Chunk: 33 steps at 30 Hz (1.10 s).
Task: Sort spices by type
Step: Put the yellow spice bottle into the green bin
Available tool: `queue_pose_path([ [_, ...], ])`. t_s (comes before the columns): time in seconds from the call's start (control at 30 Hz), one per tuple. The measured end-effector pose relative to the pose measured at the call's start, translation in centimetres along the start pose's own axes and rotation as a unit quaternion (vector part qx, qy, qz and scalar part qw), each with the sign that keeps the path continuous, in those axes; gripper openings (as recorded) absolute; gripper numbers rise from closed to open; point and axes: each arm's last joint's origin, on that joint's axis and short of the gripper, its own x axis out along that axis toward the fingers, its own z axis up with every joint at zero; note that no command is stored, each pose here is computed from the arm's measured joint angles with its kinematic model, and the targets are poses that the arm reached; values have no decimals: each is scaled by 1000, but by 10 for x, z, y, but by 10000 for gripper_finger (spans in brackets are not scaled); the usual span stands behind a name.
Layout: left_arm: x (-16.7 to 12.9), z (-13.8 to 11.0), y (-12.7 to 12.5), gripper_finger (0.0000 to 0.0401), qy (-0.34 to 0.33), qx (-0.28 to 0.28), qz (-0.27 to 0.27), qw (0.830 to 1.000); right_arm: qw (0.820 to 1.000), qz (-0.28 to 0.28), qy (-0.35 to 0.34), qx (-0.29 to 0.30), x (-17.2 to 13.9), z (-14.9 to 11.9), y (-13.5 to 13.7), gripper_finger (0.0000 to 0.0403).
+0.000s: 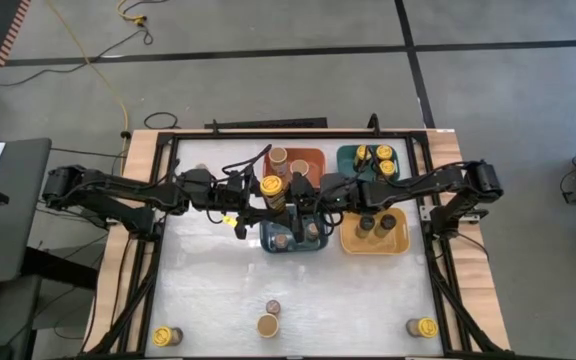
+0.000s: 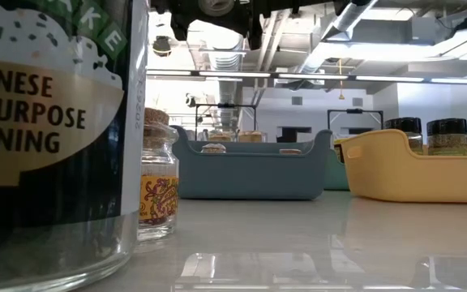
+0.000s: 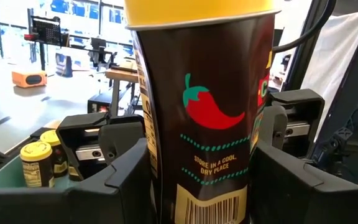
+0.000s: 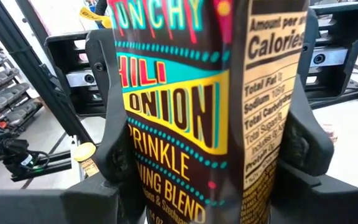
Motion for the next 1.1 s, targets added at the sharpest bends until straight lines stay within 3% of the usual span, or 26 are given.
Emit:
queue_pose_path([
  [1.1, -1, 6, 15, 224, -28, -4, 46, 999, 998, -8, -2, 68, -2, 8, -25, 266],
])
